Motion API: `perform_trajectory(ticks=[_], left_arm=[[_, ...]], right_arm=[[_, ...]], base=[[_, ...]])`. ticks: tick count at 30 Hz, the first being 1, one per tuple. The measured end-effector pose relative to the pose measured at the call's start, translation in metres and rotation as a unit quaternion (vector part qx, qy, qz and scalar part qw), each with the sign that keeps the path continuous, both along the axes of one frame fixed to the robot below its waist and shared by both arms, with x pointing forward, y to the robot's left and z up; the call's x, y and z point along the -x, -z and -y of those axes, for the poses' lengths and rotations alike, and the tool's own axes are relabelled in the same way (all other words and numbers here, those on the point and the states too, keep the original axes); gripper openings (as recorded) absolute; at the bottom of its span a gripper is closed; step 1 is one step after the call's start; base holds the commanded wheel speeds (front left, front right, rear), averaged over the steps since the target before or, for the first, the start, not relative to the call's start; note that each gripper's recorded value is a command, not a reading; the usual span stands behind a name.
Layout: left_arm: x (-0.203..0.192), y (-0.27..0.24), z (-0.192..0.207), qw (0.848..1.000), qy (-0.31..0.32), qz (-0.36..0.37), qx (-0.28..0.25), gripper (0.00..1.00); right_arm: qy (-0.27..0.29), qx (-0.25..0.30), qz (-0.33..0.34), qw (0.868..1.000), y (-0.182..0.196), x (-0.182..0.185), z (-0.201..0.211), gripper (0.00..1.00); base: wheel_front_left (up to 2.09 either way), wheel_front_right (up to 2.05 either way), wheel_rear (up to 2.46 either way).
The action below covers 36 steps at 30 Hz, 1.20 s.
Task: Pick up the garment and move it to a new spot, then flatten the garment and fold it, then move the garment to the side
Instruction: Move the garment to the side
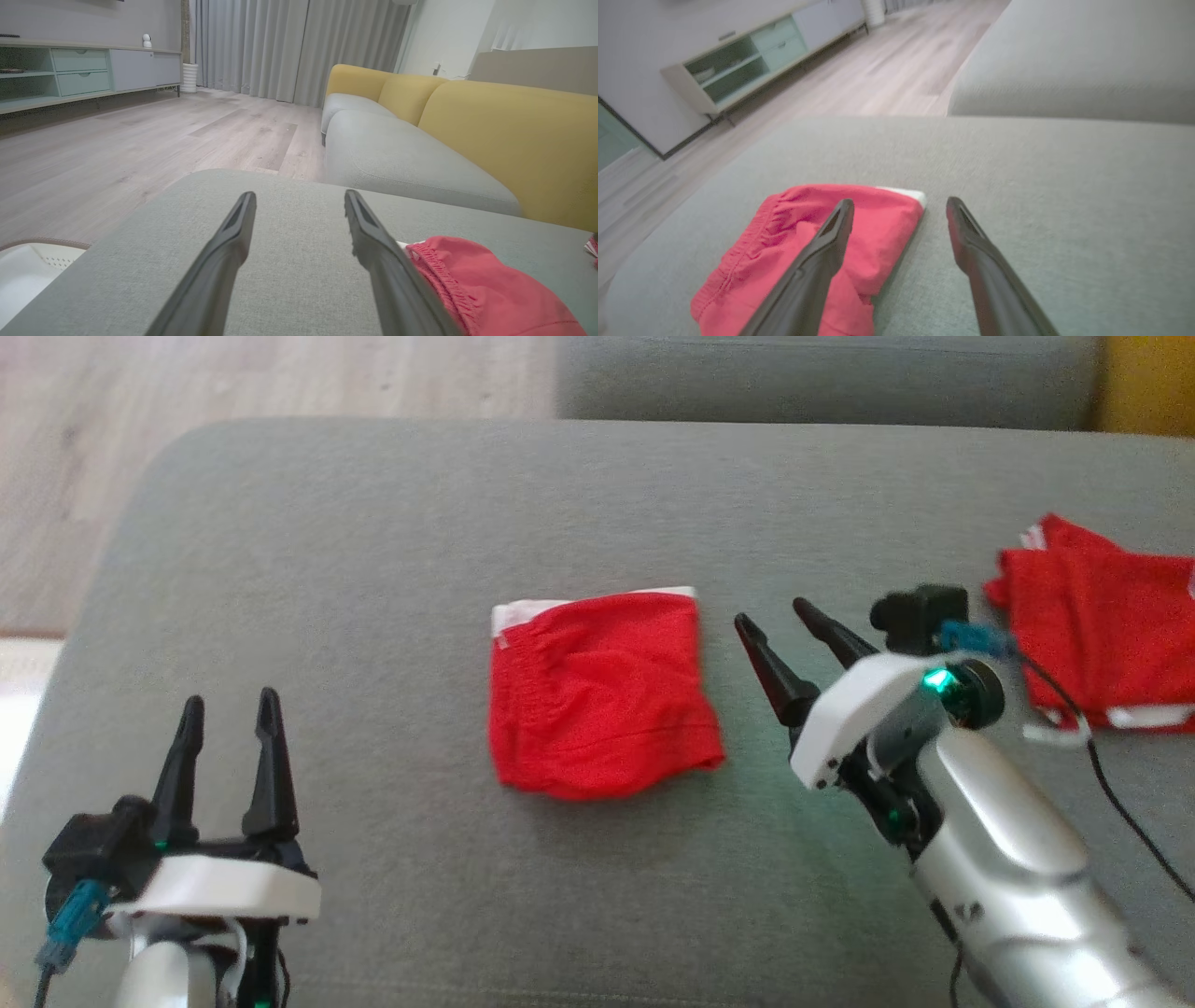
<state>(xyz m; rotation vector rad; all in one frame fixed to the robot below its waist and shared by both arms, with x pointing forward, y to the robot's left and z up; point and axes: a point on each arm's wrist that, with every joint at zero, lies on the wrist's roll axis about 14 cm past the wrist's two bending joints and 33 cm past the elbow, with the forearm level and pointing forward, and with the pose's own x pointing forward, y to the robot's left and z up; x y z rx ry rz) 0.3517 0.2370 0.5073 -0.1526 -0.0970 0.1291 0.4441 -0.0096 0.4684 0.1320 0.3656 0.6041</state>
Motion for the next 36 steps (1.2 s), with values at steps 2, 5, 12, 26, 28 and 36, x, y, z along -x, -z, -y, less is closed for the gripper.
perform_trajectory(ticks=[2, 5, 12, 26, 28, 36], left_arm=[[0.005, 0.001, -0.007, 1.0, -0.013, -0.002, 0.0, 1.0], [0.013, 0.001, -0.019, 0.999, -0.032, -0.004, -0.001, 1.0], [0.032, 0.003, -0.038, 0.998, -0.068, -0.01, 0.001, 1.0], [0.041, 0.01, -0.046, 0.996, -0.084, -0.025, 0.0, 1.0], [0.035, 0.01, -0.038, 0.997, -0.069, -0.022, 0.0, 1.0], [0.003, -0.001, 0.007, 1.0, 0.019, -0.002, -0.003, 1.0]], right_arm=[[-0.021, 0.02, -0.039, 0.999, 0.013, -0.002, -0.011, 1.0], [-0.035, 0.038, -0.105, 0.993, 0.036, -0.003, -0.019, 1.0], [-0.062, 0.069, -0.235, 0.968, 0.076, 0.009, -0.037, 1.0], [-0.074, 0.029, -0.296, 0.952, 0.077, 0.008, -0.062, 0.0], [-0.061, 0.013, -0.258, 0.964, 0.067, -0.002, -0.06, 0.0], [-0.006, -0.009, -0.174, 0.985, 0.037, -0.018, -0.02, 0.0]], base=[[0.0, 0.0, 0.0], [0.0, 0.0, 0.0], [0.0, 0.0, 0.0], [0.0, 0.0, 0.0], [0.0, 0.0, 0.0], [0.0, 0.0, 0.0]])
